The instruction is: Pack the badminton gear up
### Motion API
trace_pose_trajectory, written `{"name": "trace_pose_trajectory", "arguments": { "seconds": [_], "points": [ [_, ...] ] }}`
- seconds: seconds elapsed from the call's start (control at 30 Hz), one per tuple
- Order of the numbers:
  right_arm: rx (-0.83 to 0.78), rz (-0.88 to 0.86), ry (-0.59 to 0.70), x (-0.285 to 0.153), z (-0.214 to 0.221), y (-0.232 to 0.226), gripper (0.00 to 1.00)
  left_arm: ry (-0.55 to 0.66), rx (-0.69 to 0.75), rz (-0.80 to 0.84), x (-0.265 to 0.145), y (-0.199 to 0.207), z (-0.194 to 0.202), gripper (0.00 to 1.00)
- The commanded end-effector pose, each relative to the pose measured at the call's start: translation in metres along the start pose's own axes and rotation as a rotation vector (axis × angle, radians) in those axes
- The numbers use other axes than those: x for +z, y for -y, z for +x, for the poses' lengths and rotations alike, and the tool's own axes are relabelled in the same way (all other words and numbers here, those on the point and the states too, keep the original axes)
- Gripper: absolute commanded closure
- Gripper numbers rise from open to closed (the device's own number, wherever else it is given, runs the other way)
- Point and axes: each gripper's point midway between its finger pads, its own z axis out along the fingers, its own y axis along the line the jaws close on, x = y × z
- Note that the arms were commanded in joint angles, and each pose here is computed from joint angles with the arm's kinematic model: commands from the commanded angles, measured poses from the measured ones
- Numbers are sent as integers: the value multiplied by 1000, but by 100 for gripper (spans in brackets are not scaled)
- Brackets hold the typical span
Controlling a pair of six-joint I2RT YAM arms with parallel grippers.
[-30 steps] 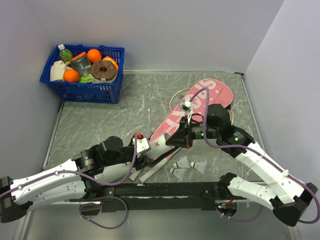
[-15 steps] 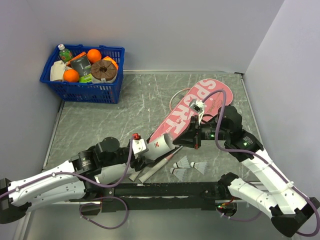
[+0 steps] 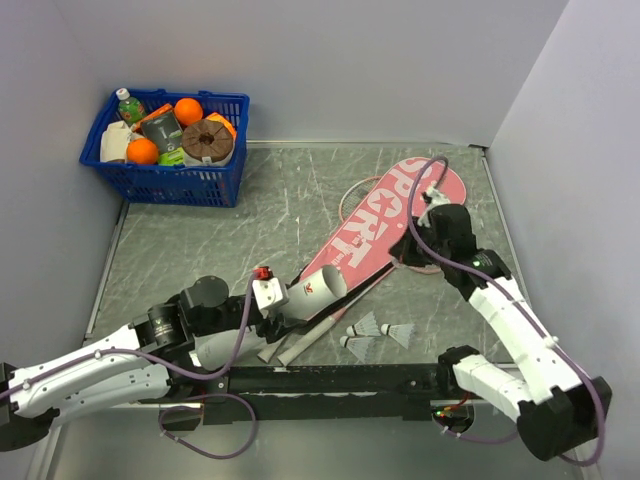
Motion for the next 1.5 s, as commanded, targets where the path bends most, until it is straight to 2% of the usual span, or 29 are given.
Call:
{"name": "trace_pose_trajectory", "arguments": {
  "seconds": [0.0,0.17,0.3,0.4,0.43,0.5,0.53,0.57,0.63,0.87,1.0,1.03,1.13,1.2,1.47],
  "points": [
    [233,340,52,18,16,86,100,96,-4,9,-6,3,-29,99],
    [338,553,36,32,48,144,100,83,-23,-26,-6,-3,-27,99],
    [420,586,30,42,72,162,100,86,-36,-54,-7,-7,-28,99],
    [423,645,30,41,83,175,100,81,-37,-66,-7,-9,-27,99],
    [421,658,30,40,83,177,90,78,-39,-68,-6,-10,-26,99],
    [405,677,33,39,83,181,82,72,-75,-73,-5,-9,-25,99],
    [401,674,39,39,82,181,61,67,-77,-76,-4,-10,-24,99],
    [395,666,36,39,81,179,54,61,-79,-80,-3,-11,-23,99],
    [376,630,54,38,73,173,45,50,-83,-87,-2,-12,-22,99],
    [339,512,43,11,63,140,41,36,-85,-90,0,-12,-18,99],
    [345,394,-16,-2,78,114,36,27,-95,-99,1,-14,-18,99],
    [359,355,-82,-4,90,105,34,26,-100,-102,1,-14,-18,99],
    [391,310,-153,-11,107,93,34,5,-101,-75,2,-10,-17,99],
    [421,263,-145,-16,113,84,34,-5,-95,-49,3,-6,-17,99],
    [450,280,-218,-44,136,77,34,-13,-100,-49,4,-5,-16,99]
  ]
}}
